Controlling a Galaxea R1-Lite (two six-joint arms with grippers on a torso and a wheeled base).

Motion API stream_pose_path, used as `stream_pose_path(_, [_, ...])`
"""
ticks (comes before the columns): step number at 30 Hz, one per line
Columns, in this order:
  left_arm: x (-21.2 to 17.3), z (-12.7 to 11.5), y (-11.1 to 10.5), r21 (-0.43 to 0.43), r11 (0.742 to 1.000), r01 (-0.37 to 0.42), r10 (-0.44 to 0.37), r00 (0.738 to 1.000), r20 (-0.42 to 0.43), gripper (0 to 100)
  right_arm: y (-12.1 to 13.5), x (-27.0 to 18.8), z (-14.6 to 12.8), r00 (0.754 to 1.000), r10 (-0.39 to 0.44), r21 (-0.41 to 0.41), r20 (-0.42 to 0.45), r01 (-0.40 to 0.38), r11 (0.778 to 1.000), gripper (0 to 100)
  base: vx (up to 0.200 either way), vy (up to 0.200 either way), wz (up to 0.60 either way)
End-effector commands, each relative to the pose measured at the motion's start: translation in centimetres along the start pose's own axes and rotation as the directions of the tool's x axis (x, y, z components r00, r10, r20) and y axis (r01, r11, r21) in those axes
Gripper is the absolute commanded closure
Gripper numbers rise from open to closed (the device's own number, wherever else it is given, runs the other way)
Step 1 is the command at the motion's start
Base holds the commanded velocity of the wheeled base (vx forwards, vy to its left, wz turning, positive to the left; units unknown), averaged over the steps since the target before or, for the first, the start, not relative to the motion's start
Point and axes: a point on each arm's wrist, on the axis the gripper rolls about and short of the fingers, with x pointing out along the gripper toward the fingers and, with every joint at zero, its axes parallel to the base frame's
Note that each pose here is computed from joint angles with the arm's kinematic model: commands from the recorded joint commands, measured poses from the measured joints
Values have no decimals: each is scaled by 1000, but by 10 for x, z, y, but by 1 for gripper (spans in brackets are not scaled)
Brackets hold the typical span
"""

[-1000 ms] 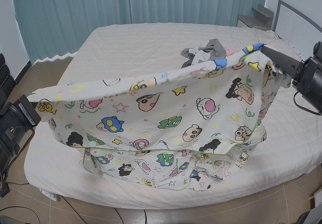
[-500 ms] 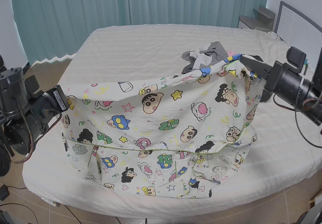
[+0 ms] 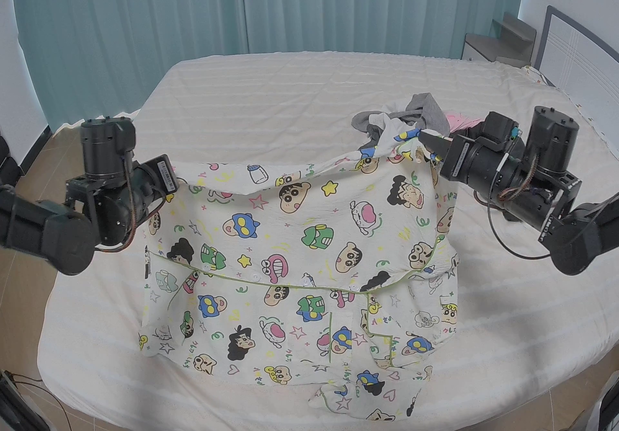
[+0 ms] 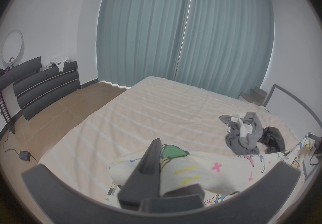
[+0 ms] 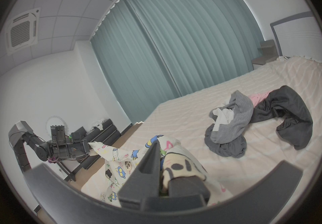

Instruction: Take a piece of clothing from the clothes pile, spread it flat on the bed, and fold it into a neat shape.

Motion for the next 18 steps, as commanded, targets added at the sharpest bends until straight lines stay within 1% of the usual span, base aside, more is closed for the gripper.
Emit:
stream_pose_path(1, [50, -29, -4, 31, 998, -48, 50, 996, -67, 100, -28, 36, -31, 997, -57, 8, -51, 58, 998, 100, 0, 0, 0])
stream_pose_path(3, [71, -42, -4, 41, 997, -69, 73, 993, -90, 100, -35, 54, -39, 997, -80, 11, -14, 80, 997, 100, 0, 0, 0])
stream_pose_path(6, [90, -54, -5, 46, 995, -84, 88, 990, -108, 100, -44, 68, -56, 993, -112, 7, -26, 112, 994, 100, 0, 0, 0])
stream_pose_path(10, [110, -69, -4, 31, 994, -102, 106, 986, -128, 100, -53, 81, -73, 991, -122, 9, -55, 123, 992, 100, 0, 0, 0])
stream_pose_path(12, [119, -75, -5, 20, 994, -108, 110, 985, -130, 100, -59, 91, -81, 989, -137, 7, -47, 137, 990, 100, 0, 0, 0])
stream_pose_path(13, [121, -74, -5, 13, 994, -109, 109, 986, -126, 100, -60, 94, -83, 989, -144, 8, -44, 145, 989, 0, 0, 0, 0])
stream_pose_path(14, [129, -72, -4, -20, 993, -118, 115, 987, -113, 100, -63, 104, -86, 986, -164, 7, -22, 164, 986, 0, 0, 0, 0])
stream_pose_path(15, [134, -71, -3, -46, 991, -123, 117, 988, -105, 0, -66, 110, -90, 984, -175, 7, -14, 175, 984, 0, 0, 0, 0])
stream_pose_path(18, [153, -72, 3, -80, 987, -143, 136, 987, -87, 0, -70, 126, -96, 985, -171, 11, 3, 171, 985, 0, 0, 0, 0])
